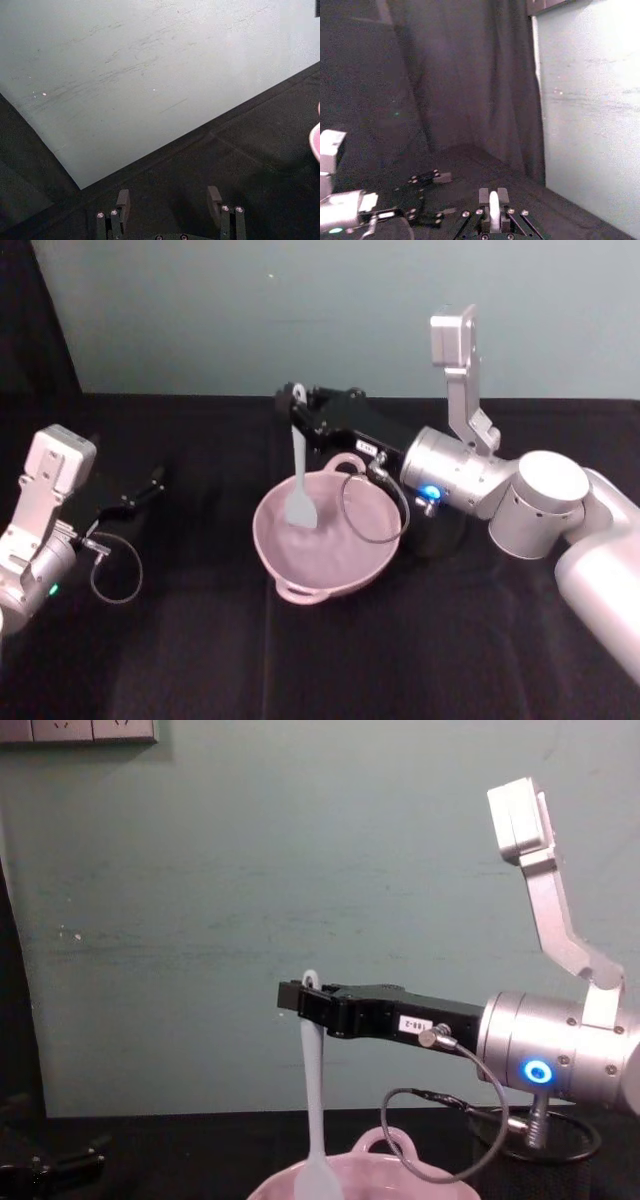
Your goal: Use the one hand to pick up the spoon and stir the clear water in the bowl.
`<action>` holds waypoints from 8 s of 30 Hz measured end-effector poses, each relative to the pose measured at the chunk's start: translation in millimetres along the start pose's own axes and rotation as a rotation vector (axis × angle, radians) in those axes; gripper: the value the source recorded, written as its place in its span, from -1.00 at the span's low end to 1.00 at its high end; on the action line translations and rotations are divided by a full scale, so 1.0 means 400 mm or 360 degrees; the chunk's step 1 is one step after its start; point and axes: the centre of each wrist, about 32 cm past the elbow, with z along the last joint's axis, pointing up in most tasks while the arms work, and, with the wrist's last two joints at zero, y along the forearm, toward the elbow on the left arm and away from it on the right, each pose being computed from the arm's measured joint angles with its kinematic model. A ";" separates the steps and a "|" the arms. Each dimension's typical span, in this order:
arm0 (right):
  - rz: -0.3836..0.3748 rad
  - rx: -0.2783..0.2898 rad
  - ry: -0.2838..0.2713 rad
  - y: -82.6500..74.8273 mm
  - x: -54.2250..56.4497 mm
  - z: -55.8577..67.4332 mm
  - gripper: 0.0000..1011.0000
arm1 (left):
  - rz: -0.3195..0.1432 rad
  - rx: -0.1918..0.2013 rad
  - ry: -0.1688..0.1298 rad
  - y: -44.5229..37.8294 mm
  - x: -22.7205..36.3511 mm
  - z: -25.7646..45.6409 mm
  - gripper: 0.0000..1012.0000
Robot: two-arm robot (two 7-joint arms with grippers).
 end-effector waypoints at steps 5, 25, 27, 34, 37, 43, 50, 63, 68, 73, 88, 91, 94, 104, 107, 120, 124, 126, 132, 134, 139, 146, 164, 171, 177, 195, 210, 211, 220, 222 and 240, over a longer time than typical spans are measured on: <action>-0.0038 0.0006 -0.0017 -0.001 0.020 0.004 -0.79 | 0.0000 0.0000 0.0000 0.000 0.000 0.000 1.00; -0.0108 -0.0031 -0.0022 -0.114 -0.012 0.019 -0.79 | 0.0000 0.0000 0.0000 0.000 0.000 0.000 1.00; -0.0096 -0.0036 -0.0013 -0.118 -0.023 0.017 -0.79 | 0.0000 0.0000 0.0000 0.000 0.000 0.000 1.00; -0.0038 -0.0033 0.0033 -0.100 -0.050 0.003 -0.79 | 0.0000 0.0000 0.0000 0.000 0.000 0.000 1.00; -0.0009 -0.0019 0.0048 -0.080 -0.057 -0.003 -0.79 | 0.0000 0.0000 0.0000 0.000 0.000 0.000 1.00; 0.0034 0.0015 0.0061 -0.031 -0.059 -0.008 -0.79 | 0.0000 0.0000 0.0000 0.000 0.000 0.000 1.00; 0.0025 0.0025 0.0076 0.016 -0.039 -0.012 -0.79 | 0.0000 0.0000 0.0000 0.000 0.000 0.000 1.00; -0.0098 -0.0006 0.0048 0.025 0.010 0.004 -0.79 | 0.0000 0.0000 0.0000 0.000 0.000 0.000 1.00; -0.0152 -0.0018 0.0038 -0.001 0.023 0.013 -0.79 | 0.0000 0.0000 0.0000 0.000 0.000 0.000 1.00; -0.0193 -0.0040 0.0020 -0.038 0.021 0.020 -0.79 | 0.0000 0.0000 0.0000 0.000 0.000 0.000 1.00; -0.0147 -0.0100 -0.0037 -0.079 -0.049 0.033 -0.79 | 0.0000 0.0000 0.0000 0.000 0.000 0.000 1.00; -0.0123 -0.0106 -0.0040 -0.073 -0.060 0.032 -0.79 | 0.0000 0.0000 0.0000 0.000 0.000 0.000 1.00; -0.0093 -0.0108 -0.0037 -0.063 -0.071 0.032 -0.79 | 0.0000 0.0000 0.0000 0.000 0.000 0.000 1.00; -0.0026 -0.0073 0.0006 -0.007 -0.075 0.019 -0.79 | 0.0000 0.0000 0.0000 0.000 0.000 0.000 1.00; -0.0018 -0.0055 0.0026 0.014 -0.068 0.014 -0.79 | 0.0000 0.0000 0.0000 0.000 0.000 0.000 1.00; -0.0114 -0.0025 0.0041 0.040 -0.011 0.014 -0.79 | 0.0000 0.0000 0.0000 0.000 0.000 0.000 1.00; -0.0156 -0.0019 0.0043 0.023 -0.001 0.014 -0.79 | 0.0000 0.0000 0.0000 0.000 0.000 0.000 1.00; -0.0185 -0.0015 0.0043 0.005 0.005 0.015 -0.79 | 0.0000 0.0000 0.0000 0.000 0.000 0.000 1.00; -0.0242 -0.0012 0.0039 -0.042 0.002 0.018 -0.79 | 0.0000 0.0000 0.0000 0.000 0.000 0.000 1.00; -0.0249 -0.0010 0.0040 -0.058 -0.006 0.019 -0.79 | 0.0000 0.0000 0.0000 0.000 0.000 0.000 1.00; -0.0247 -0.0006 0.0040 -0.084 -0.034 0.019 -0.79 | 0.0000 0.0000 0.0000 0.000 0.000 0.000 1.00; -0.0217 0.0002 0.0055 -0.091 -0.068 0.014 -0.79 | 0.0000 0.0000 0.0000 0.000 0.000 0.000 1.00; -0.0088 0.0014 0.0064 0.027 -0.087 -0.002 -0.79 | 0.0000 0.0000 0.0000 0.000 0.000 0.000 1.00; -0.0115 -0.0008 0.0031 0.052 -0.060 0.003 -0.79 | 0.0000 0.0000 0.0000 0.000 0.000 0.000 1.00; -0.0170 -0.0028 0.0011 0.041 -0.031 0.008 -0.79 | 0.0000 0.0000 0.0000 0.000 0.000 0.000 1.00; -0.0301 -0.0044 -0.0016 -0.087 -0.047 0.015 -0.79 | 0.0000 0.0000 0.0000 0.000 0.000 0.000 1.00; -0.0204 -0.0039 -0.0007 -0.079 -0.109 0.005 -0.79 | 0.0000 0.0000 0.0000 0.000 0.000 0.000 1.00; -0.0190 -0.0040 -0.0002 -0.070 -0.111 0.003 -0.79 | 0.0000 0.0000 0.0000 0.000 0.000 0.000 1.00; -0.0125 -0.0023 0.0024 -0.007 -0.104 -0.008 -0.79 | 0.0000 0.0000 0.0000 0.000 0.000 0.000 1.00; -0.0118 -0.0016 0.0030 0.010 -0.097 -0.009 -0.79 | 0.0000 0.0000 0.0000 0.000 0.000 0.000 1.00; -0.0242 -0.0006 0.0014 0.014 -0.014 0.006 -0.79 | 0.0000 0.0000 0.0000 0.000 0.000 0.000 1.00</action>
